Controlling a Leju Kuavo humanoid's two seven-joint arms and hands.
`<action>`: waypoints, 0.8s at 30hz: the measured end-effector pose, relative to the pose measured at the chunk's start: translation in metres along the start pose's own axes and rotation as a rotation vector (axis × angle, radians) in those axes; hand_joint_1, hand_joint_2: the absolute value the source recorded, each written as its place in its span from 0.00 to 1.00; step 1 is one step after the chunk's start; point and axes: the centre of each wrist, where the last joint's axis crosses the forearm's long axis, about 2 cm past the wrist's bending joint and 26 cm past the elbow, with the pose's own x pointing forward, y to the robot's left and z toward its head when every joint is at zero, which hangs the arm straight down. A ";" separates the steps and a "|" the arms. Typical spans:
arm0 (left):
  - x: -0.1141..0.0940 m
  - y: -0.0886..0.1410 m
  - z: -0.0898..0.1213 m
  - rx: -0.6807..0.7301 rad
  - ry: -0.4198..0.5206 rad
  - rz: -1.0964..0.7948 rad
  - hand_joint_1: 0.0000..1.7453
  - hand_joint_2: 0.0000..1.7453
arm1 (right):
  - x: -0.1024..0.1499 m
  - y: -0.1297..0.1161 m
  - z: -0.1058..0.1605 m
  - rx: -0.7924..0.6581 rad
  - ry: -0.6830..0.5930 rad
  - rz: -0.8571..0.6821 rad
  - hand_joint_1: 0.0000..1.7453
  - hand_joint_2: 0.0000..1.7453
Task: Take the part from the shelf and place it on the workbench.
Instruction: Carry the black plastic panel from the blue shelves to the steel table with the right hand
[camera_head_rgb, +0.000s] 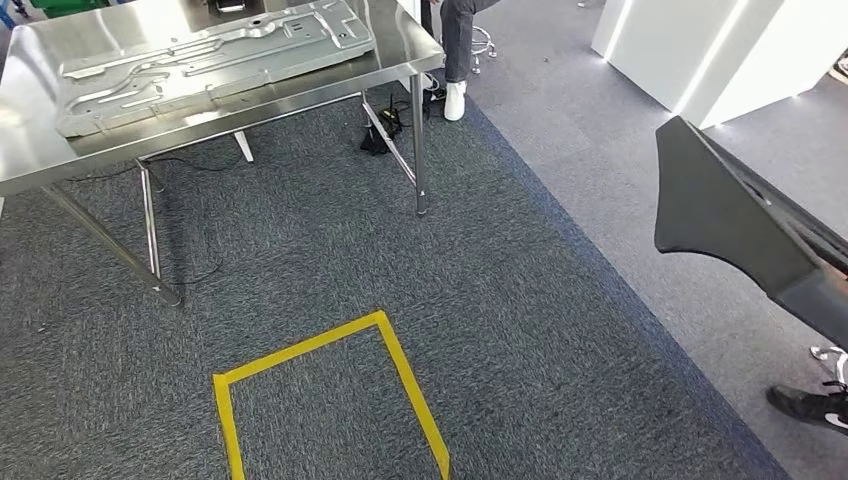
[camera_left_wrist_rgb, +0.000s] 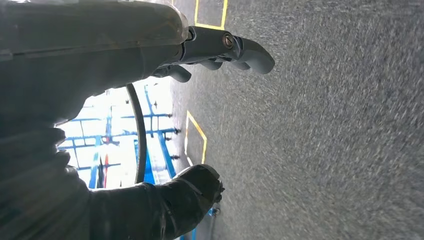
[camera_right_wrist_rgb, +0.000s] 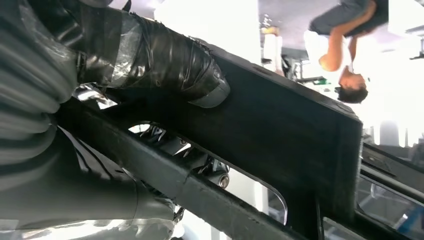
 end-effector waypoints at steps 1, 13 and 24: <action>0.000 0.000 0.000 0.000 0.000 0.000 0.00 1.00 | 0.000 -0.001 0.000 0.000 0.000 0.001 1.00 1.00; -0.004 0.000 0.000 -0.006 0.001 -0.004 0.00 1.00 | -0.004 -0.007 -0.004 0.025 -0.005 0.004 1.00 1.00; -0.005 -0.001 0.000 -0.012 0.001 -0.005 0.00 1.00 | -0.006 -0.011 -0.006 0.023 -0.004 0.019 1.00 1.00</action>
